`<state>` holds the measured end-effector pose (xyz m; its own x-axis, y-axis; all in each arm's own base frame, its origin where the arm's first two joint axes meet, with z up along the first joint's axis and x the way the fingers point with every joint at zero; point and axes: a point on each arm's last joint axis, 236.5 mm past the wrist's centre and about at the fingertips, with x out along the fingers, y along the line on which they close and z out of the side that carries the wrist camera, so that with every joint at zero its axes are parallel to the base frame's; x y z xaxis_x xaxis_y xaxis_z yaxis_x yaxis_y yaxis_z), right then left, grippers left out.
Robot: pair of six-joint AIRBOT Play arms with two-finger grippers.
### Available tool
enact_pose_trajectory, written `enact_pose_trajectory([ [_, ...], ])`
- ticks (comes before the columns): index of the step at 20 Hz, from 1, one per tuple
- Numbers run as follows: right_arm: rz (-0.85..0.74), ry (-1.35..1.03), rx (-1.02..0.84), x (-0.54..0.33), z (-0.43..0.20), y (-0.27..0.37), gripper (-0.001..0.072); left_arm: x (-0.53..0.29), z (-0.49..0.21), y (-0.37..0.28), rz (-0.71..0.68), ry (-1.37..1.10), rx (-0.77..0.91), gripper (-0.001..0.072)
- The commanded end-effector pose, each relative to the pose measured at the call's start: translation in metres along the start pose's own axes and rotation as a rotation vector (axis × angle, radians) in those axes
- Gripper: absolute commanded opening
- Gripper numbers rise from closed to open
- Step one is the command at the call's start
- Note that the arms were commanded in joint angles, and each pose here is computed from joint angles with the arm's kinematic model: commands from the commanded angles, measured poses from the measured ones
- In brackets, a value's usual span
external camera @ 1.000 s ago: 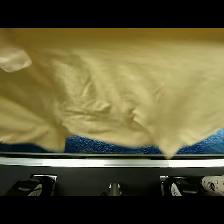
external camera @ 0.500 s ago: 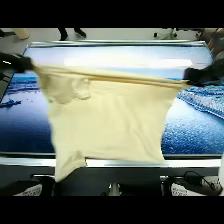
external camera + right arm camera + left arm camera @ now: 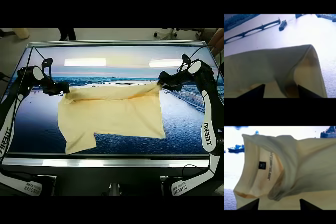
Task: Fold the shirts.
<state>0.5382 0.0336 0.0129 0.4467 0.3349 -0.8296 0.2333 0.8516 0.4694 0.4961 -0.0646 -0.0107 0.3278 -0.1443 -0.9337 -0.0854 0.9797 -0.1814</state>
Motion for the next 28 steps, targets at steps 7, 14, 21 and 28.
enact_pose_trajectory([
  [7,-0.221,0.528,0.049,-0.084,-0.14,-0.118,0.0421,-0.019,-0.156,0.065,-0.155,0.421,-0.114,0.0344],
  [14,-0.212,0.531,0.013,-0.09,-0.191,-0.123,0.0459,0.023,-0.201,0.057,-0.213,0.371,-0.199,0.0405],
  [21,-0.188,0.66,0.036,-0.068,-0.251,-0.138,0.0549,0.032,-0.181,0.056,-0.198,0.276,-0.197,0.0086],
  [28,-0.075,0.53,0.07,-0.025,-0.246,-0.127,0.0525,0.027,-0.182,0.054,-0.204,0.284,-0.193,0.0031],
])
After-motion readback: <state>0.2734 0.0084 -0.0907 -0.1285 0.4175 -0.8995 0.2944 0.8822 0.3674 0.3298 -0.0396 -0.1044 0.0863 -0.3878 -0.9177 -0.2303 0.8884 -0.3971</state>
